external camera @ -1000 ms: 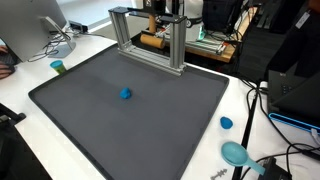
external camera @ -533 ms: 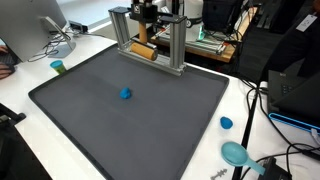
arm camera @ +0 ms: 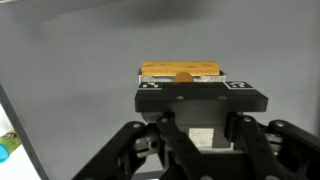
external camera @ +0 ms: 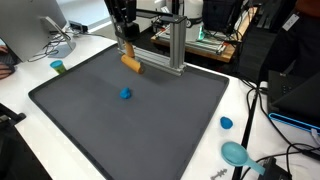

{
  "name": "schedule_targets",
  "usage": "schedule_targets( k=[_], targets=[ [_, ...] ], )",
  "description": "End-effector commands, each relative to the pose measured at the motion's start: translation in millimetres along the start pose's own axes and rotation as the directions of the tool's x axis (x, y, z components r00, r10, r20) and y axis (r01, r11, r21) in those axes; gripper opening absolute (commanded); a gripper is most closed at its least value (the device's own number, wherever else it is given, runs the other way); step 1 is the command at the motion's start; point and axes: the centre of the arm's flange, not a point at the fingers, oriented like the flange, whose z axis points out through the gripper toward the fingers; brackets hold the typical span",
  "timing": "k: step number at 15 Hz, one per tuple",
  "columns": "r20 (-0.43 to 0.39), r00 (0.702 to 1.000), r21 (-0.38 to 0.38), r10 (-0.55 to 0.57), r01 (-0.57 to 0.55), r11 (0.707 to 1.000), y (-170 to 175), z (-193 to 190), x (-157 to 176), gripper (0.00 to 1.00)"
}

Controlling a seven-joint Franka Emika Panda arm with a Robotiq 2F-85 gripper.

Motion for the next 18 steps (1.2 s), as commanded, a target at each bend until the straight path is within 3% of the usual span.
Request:
schedule_targets(
  k=[1, 4, 6, 9, 10, 11, 12, 18],
  targets=[
    [-0.002, 1.0, 0.0, -0.003, 0.003, 1.0, -1.8, -1.5, -0.9, 0.22],
    [-0.063, 0.998, 0.067, 0.002, 0.002, 0.998, 6.7, 11.9, 6.7, 0.22],
    [-0.114, 0.992, 0.084, -0.052, 0.062, 0.995, 17.3, 22.5, 17.1, 0.22],
    [-0.069, 0.995, 0.069, -0.066, 0.071, 0.995, 32.3, 33.0, 23.2, 0.22],
    [-0.082, 0.995, 0.047, -0.06, 0.064, 0.997, 23.0, 34.7, 21.0, 0.47],
    [-0.074, 0.995, 0.047, -0.06, 0.063, 0.997, 27.7, 39.6, 22.3, 0.47],
    [-0.07, 0.996, 0.047, -0.06, 0.063, 0.997, 30.1, 42.2, 23.0, 0.22],
    [-0.124, 0.985, 0.045, -0.119, 0.125, 0.991, 26.3, 58.9, 24.1, 0.22]
  ],
)
